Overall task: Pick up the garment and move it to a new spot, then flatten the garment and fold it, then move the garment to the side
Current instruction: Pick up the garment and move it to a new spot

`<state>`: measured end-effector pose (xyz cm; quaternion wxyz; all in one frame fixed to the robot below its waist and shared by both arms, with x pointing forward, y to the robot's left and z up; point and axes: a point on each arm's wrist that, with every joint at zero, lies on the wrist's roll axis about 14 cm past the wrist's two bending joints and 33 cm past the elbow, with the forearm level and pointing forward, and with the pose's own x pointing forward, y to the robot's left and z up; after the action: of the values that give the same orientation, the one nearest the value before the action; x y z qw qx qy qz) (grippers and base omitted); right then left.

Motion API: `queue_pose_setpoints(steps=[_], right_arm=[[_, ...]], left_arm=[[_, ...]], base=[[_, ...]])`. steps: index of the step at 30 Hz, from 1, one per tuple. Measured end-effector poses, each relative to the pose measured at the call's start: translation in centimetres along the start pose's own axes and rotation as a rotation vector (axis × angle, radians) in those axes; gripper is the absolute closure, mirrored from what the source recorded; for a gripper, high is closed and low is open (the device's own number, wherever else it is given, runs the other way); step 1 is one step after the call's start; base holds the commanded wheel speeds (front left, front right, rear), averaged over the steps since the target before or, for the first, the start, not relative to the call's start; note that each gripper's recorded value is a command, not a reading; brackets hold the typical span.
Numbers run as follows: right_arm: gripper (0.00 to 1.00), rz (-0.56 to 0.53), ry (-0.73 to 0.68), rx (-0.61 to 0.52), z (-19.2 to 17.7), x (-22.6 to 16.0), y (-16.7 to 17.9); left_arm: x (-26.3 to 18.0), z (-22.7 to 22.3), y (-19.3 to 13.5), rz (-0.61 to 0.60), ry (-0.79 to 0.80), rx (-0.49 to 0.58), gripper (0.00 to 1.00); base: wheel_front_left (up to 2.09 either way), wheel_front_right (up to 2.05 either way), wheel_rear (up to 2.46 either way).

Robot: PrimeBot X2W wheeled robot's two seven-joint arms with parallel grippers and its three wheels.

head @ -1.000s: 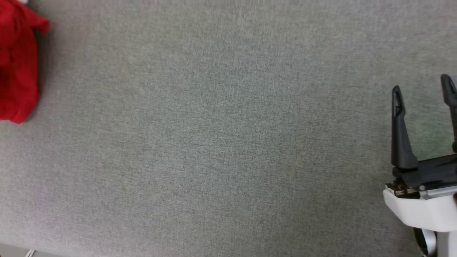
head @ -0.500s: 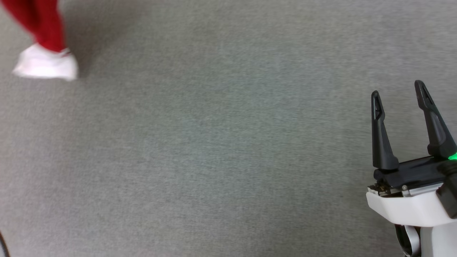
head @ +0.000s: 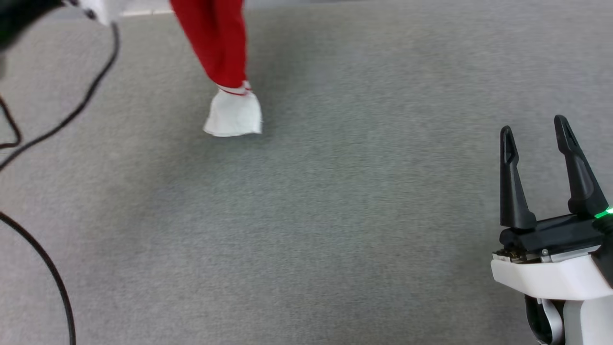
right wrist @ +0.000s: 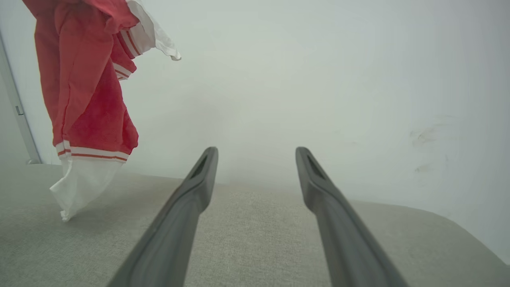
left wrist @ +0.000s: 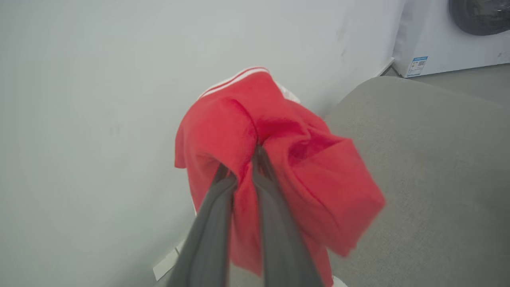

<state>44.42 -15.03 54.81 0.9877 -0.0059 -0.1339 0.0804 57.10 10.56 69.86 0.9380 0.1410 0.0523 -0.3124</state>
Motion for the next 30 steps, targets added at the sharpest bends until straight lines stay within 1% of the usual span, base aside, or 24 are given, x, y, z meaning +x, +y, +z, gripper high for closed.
queue_pose_setpoints(steps=[5, 8, 10, 12, 14, 17, 23, 25, 30], right_arm=[[0.0, -0.057, -0.003, -0.015, 1.2, -1.6, -1.9], [0.0, -0.085, -0.004, -0.02, 1.8, -2.6, -2.7], [0.0, -0.101, -0.011, -0.023, 2.3, -3.0, -3.2], [0.0, -0.113, -0.011, -0.029, 2.6, -3.4, -3.5], [0.0, -0.119, -0.006, -0.03, 2.5, -3.7, -3.7], [0.0, -0.12, 0.007, -0.024, 2.0, -3.7, -3.7], [0.0, -0.118, 0.044, -0.017, 0.4, -3.3, -3.7], [0.0, -0.12, 0.065, -0.016, -0.3, -3.4, -3.8], [0.0, -0.12, 0.1, -0.014, -1.7, -3.4, -3.8]], left_arm=[[1.2, 2.7, -5.6, -0.145, -0.056, 0.063, 1.0], [1.4, 3.9, -8.9, -0.23, -0.092, 0.083, 1.0], [1.5, 4.0, -11.0, -0.28, -0.102, 0.092, 1.0], [1.8, 3.1, -13.0, -0.329, -0.091, 0.093, 1.0], [2.1, 1.2, -14.9, -0.378, -0.055, 0.081, 1.0], [2.8, -2.6, -17.6, -0.449, 0.01, 0.016, 1.0], [3.5, -12.1, -21.8, -0.532, 0.19, -0.111, 1.0], [3.3, -15.0, -23.5, -0.559, 0.246, -0.139, 1.0], [1.4, -21.3, -29.4, -0.668, 0.393, -0.195, 1.0]], base=[[0.0, 0.0, 0.0], [0.0, 0.0, 0.0], [0.0, 0.0, 0.0], [0.0, 0.0, 0.0], [0.0, 0.0, 0.0], [0.0, 0.0, 0.0], [0.0, 0.0, 0.0], [0.0, 0.0, 0.0], [0.0, 0.0, 0.0]])
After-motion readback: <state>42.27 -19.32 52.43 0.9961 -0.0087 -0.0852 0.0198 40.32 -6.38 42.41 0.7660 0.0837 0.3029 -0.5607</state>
